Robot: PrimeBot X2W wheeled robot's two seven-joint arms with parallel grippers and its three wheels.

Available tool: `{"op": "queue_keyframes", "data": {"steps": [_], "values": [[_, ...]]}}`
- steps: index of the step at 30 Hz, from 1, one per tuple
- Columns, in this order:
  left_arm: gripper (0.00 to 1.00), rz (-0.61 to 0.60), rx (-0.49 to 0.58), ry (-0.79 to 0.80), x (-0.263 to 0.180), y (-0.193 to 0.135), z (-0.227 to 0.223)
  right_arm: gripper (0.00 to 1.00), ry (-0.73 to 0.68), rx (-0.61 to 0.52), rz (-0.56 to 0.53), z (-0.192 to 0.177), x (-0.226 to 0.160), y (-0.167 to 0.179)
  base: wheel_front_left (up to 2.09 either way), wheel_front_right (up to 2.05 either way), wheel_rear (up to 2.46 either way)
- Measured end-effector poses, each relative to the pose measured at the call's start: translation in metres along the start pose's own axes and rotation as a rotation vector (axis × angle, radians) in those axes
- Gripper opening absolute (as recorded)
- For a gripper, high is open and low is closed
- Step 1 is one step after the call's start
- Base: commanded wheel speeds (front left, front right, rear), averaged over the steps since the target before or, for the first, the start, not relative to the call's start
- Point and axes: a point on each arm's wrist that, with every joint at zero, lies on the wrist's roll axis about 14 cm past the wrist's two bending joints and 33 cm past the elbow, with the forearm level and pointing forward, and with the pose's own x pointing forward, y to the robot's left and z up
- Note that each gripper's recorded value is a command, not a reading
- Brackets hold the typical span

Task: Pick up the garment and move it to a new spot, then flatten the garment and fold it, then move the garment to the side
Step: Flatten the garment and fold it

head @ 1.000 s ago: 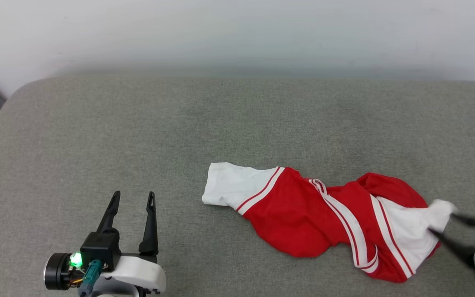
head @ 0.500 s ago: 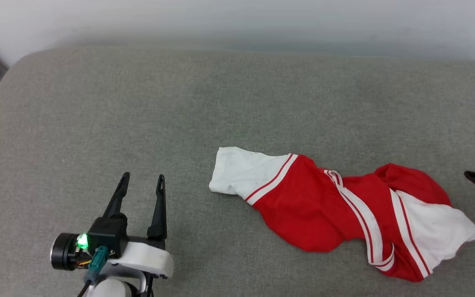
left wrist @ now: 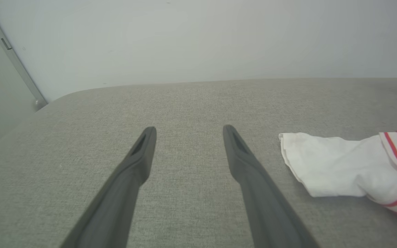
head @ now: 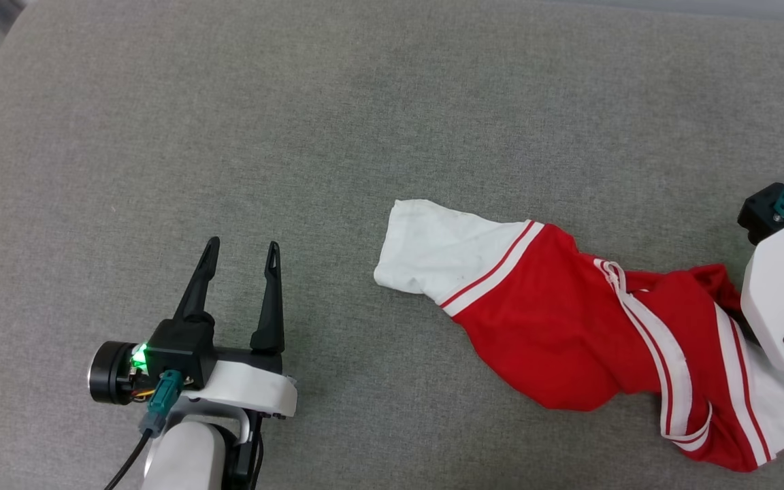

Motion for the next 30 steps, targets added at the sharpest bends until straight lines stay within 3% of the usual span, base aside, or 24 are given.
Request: {"op": "queue_keyframes", "data": {"steps": [1, 2, 3, 10, 11, 20, 25, 30], "values": [[1.0, 0.003, 0.0, 0.002, 0.0, 0.001, 0.0, 0.89, -0.004, 0.002, 0.005, 0.0, 0.001, 0.001, 0.0, 0.0, 0.0], [1.0, 0.004, 0.0, 0.001, 0.0, 0.001, 0.0, 0.18, -0.019, 0.006, 0.007, 0.001, 0.0, 0.001, 0.0, 0.0, 0.0], [1.0, 0.005, -0.002, -0.002, -0.001, 0.001, 0.001, 0.0, -0.038, 0.011, 0.008, 0.002, -0.001, 0.002, 0.0, 0.0, 0.0], [1.0, 0.005, -0.013, -0.036, -0.012, 0.0, 0.015, 0.0, -0.269, -0.038, 0.014, 0.031, -0.037, 0.016, 0.0, 0.0, 0.0], [1.0, 0.006, -0.017, -0.052, -0.02, -0.001, 0.022, 0.0, -0.398, -0.086, -0.019, 0.048, -0.073, 0.015, 0.0, 0.0, 0.0], [1.0, -0.012, -0.025, -0.097, -0.029, -0.008, 0.038, 0.0, -0.679, -0.193, -0.12, 0.091, -0.17, 0.012, 0.0, 0.0, 0.0], [1.0, -0.021, -0.025, -0.086, -0.023, -0.011, 0.033, 0.0, -0.696, -0.224, -0.135, 0.125, -0.164, 0.013, 0.0, 0.0, 0.0], [1.0, -0.03, -0.025, -0.072, -0.009, -0.013, 0.027, 0.0, -0.642, -0.228, -0.13, 0.16, -0.12, 0.014, 0.0, 0.0, 0.0]]}}
